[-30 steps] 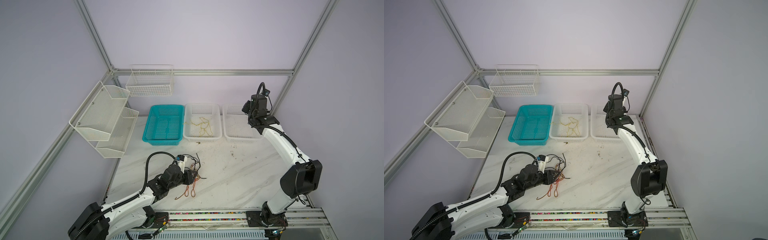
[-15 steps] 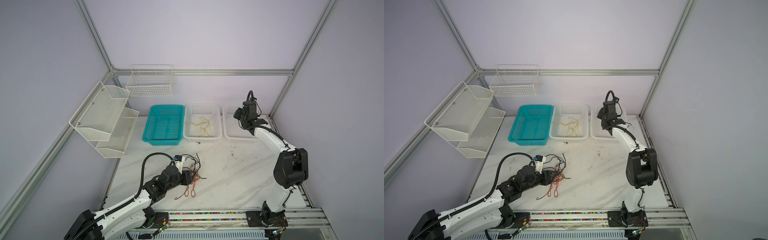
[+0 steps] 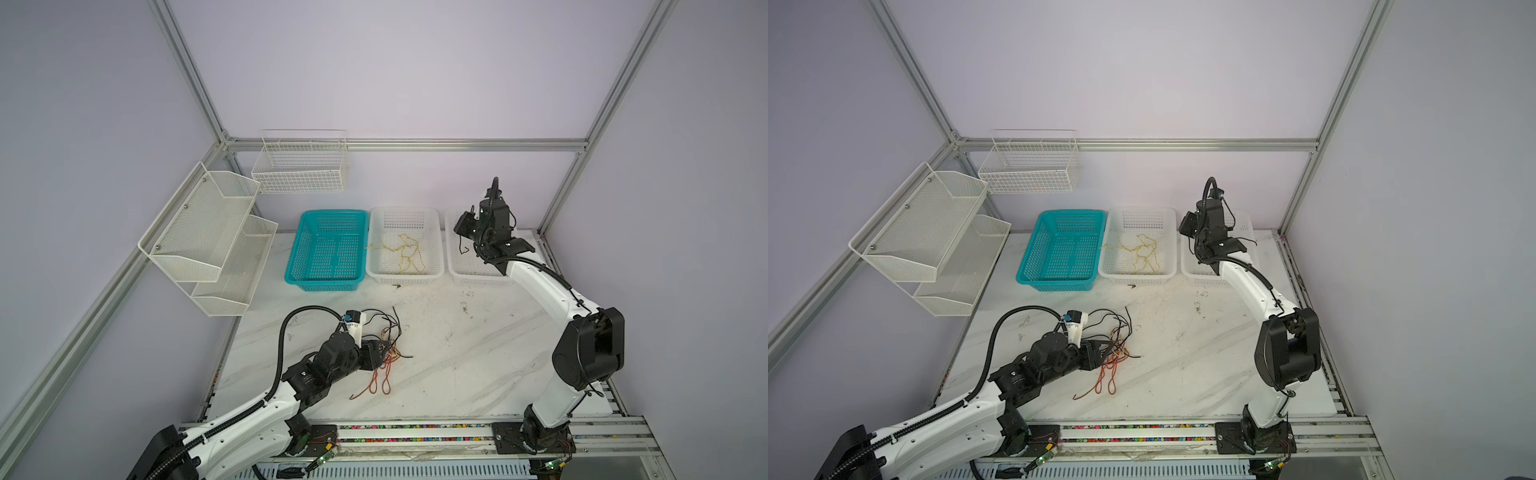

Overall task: Untangle the cables
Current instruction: 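Carry the black wire over the farther white basket with the right gripper, then lower the black wire into the farther white basket and open the right gripper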

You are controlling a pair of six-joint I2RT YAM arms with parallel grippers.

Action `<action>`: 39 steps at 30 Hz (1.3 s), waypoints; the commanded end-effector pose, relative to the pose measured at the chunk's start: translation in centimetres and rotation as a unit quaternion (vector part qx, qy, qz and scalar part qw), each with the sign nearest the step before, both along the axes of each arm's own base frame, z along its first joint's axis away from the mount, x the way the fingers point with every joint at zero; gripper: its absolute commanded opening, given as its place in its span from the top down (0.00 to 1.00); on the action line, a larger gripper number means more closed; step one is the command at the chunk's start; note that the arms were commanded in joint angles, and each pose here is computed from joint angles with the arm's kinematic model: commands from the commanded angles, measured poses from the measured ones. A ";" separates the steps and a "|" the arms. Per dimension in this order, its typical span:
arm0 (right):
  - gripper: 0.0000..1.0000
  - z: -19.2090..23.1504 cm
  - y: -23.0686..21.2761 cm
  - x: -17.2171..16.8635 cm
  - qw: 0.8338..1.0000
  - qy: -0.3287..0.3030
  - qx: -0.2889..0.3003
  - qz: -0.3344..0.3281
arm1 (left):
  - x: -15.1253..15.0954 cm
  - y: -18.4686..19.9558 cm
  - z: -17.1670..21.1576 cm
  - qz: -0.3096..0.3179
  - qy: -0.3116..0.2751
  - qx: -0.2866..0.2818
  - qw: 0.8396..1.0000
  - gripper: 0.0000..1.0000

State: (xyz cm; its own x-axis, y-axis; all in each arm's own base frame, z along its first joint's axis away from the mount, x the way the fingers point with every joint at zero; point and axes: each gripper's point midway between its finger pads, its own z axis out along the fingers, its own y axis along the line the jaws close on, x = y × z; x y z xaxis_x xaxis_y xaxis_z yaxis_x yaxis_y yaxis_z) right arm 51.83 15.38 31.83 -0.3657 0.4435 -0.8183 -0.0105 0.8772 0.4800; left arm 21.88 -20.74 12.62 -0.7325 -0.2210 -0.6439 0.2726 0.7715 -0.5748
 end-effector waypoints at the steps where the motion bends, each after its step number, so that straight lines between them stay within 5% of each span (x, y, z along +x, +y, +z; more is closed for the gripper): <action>1: 1.00 1.3 -0.1 0.2 1.000 -0.016 0.010 -0.001 | -0.1 0.5 -1.1 0.002 -0.004 0.013 1.000 0.45; 6: 1.00 3.5 1.6 -1.0 0.998 -0.040 0.033 0.039 | -0.2 0.5 -1.5 0.001 0.001 0.020 1.000 0.45; 12: 1.00 10.9 -1.8 -4.3 0.990 -0.125 -0.007 -0.062 | -0.2 0.8 -1.8 0.005 -0.003 0.024 1.000 0.44; 19: 1.00 12.2 -5.8 -6.0 0.972 -0.148 -0.046 -0.178 | 0.2 0.3 -2.0 0.001 0.000 0.023 1.000 0.44; 29: 1.00 6.9 -0.8 -2.6 0.991 -0.107 -0.051 -0.066 | 0.3 0.0 -1.8 -0.006 0.001 0.031 1.000 0.44; 39: 1.00 -2.7 -2.5 2.3 0.997 -0.003 -0.041 -0.061 | 0.0 0.6 -1.5 -0.001 0.000 0.036 0.999 0.44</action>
